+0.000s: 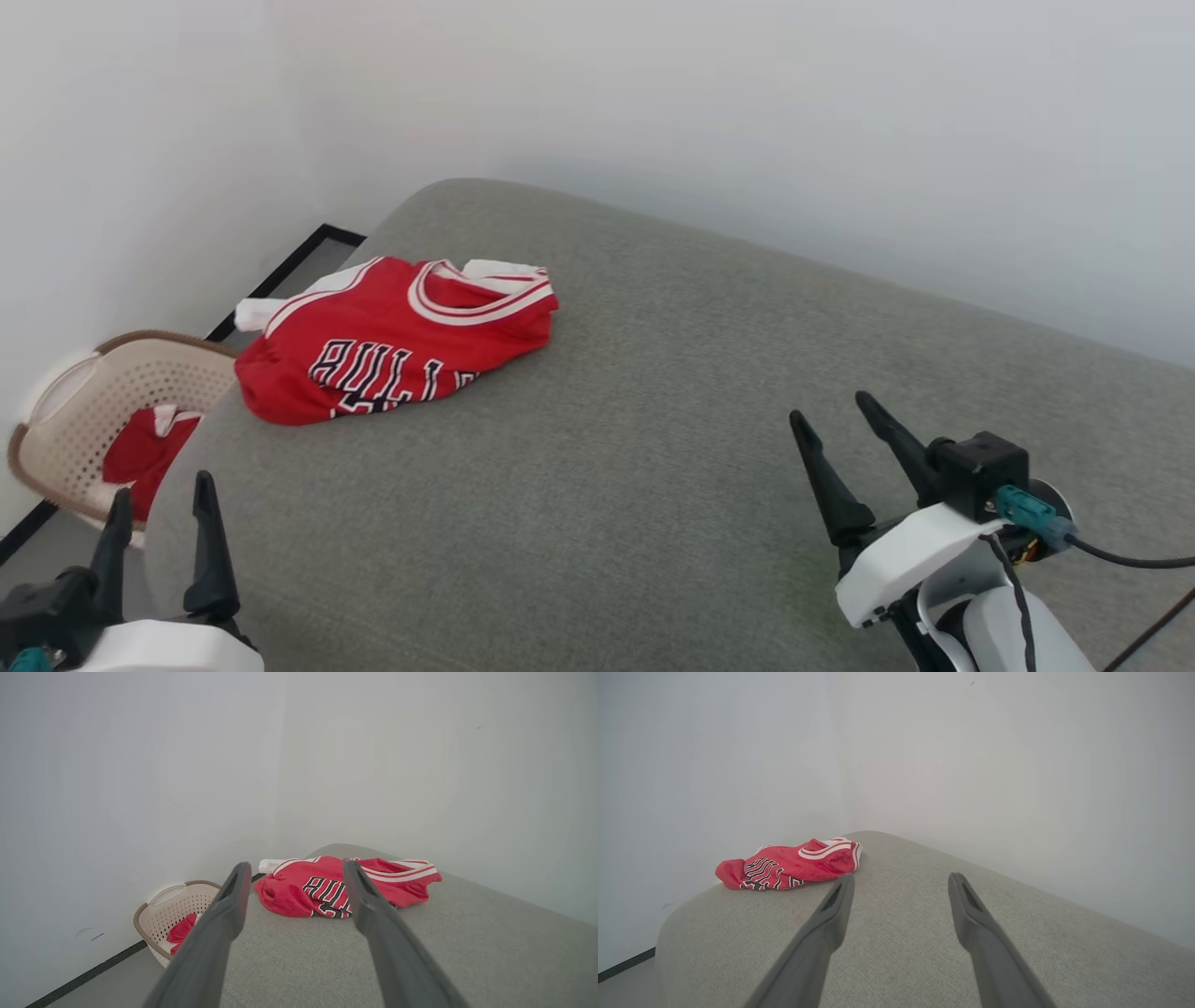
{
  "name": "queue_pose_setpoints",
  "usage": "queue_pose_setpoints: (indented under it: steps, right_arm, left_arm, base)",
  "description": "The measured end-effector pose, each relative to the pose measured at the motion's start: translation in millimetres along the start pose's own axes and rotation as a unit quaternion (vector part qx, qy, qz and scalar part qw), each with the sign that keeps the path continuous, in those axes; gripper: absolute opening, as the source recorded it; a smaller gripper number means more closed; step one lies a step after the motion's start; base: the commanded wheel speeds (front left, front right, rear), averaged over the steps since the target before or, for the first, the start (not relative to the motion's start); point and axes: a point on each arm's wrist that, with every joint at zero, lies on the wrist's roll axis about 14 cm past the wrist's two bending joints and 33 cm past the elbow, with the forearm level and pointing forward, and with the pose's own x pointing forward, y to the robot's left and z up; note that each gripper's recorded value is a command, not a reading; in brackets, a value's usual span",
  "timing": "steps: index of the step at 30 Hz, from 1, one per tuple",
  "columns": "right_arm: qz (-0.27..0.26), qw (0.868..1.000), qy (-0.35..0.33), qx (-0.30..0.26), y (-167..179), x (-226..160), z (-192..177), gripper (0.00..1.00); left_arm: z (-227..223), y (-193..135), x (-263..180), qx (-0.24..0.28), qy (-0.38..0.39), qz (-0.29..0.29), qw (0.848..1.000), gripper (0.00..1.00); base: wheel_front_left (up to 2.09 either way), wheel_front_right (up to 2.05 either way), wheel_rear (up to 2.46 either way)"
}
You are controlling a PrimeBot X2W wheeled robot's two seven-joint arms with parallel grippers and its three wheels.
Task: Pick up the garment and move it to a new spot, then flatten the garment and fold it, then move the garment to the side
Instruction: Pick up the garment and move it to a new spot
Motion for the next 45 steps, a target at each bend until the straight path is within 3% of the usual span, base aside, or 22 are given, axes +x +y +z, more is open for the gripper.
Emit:
queue_pose_setpoints:
  steps: [12, 21, 32, 39, 45]
  right_arm:
    - [-0.025, 1.0, -0.003, 0.012, -21.0, 3.9, -3.8, 1.0]
    - [-0.07, 0.997, 0.001, 0.01, -66.0, 2.0, -8.8, 1.0]
    - [-0.121, 0.993, 0.017, 0.006, -126.1, 6.0, -28.0, 1.0]
    - [-0.152, 0.987, 0.057, 0.016, -157.7, -3.1, -63.7, 1.0]
    - [-0.169, 0.982, 0.08, 0.019, -172.6, -13.1, -80.1, 1.0]
  left_arm:
    - [3.8, -13.8, 28.4, 0.002, 0.0, -0.02, 1.0, 1.0]
    - [2.6, -43.3, 97.6, 0.022, 0.008, -0.066, 0.998, 1.0]
    - [-50.9, -79.2, 194.4, 0.051, 0.094, -0.104, 0.989, 1.0]
    - [-121.7, -94.7, 225.9, 0.06, 0.218, -0.09, 0.97, 1.0]
    - [-186.7, -101.3, 214.2, 0.047, 0.368, -0.066, 0.926, 1.0]
  base:
    - [0.0, 0.0, 0.0]
    - [0.0, 0.0, 0.0]
    - [0.0, 0.0, 0.0]
    - [0.0, 0.0, 0.0]
    - [0.0, 0.0, 0.0]
